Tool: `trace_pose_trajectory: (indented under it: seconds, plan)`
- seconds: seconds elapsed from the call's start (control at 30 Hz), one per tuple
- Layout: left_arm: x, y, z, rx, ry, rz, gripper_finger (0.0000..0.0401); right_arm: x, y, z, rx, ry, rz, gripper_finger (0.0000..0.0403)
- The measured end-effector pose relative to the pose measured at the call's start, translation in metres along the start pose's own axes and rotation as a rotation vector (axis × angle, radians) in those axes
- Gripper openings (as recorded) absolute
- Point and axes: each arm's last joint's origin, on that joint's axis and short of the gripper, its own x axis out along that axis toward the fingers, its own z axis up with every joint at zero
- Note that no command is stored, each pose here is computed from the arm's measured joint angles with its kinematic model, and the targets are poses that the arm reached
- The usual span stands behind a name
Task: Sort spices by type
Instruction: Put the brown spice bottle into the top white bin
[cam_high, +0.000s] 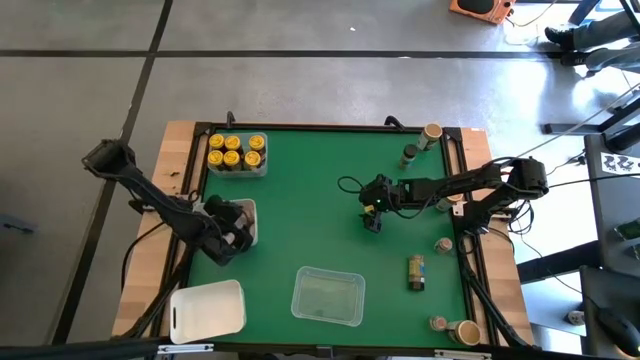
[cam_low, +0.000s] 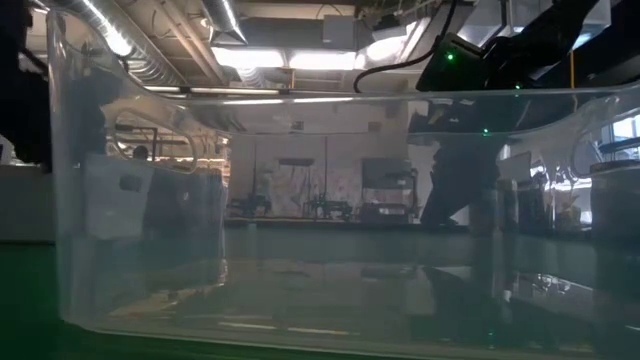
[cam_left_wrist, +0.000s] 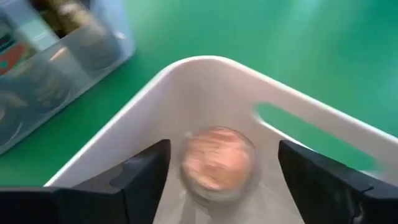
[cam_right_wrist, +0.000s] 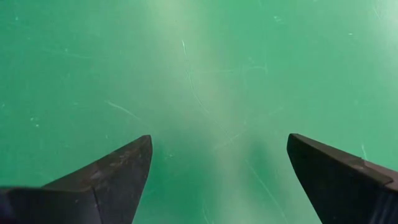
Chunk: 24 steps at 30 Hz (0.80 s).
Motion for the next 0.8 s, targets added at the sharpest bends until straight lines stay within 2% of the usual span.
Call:
trace_pose_trajectory:
  seconds: [0.17,0.23,0.37,0.5,0.8]
  plan:
    - [-0.019,-0.011,0.026,0.074,0.007,-0.042,0.0301,0.000,0.001,0.005,0.010,-0.047,0.006,0.0372]
    - [-0.028,-0.014,0.039,0.082,-0.014,-0.070,0.0300,-0.001,0.002,0.009,0.036,-0.089,0.026,0.0372]
    - [-0.038,-0.022,0.058,0.085,-0.078,-0.124,0.0301,-0.002,0.002,0.012,0.035,-0.076,0.049,0.0372]
    - [-0.036,-0.029,0.067,0.104,-0.134,-0.152,0.0301,-0.007,0.003,0.020,0.027,-0.028,0.040,0.0372]
    - [-0.018,-0.049,0.084,0.152,-0.237,-0.167,0.0301,-0.044,-0.001,0.034,0.020,0.058,0.029,0.0372]
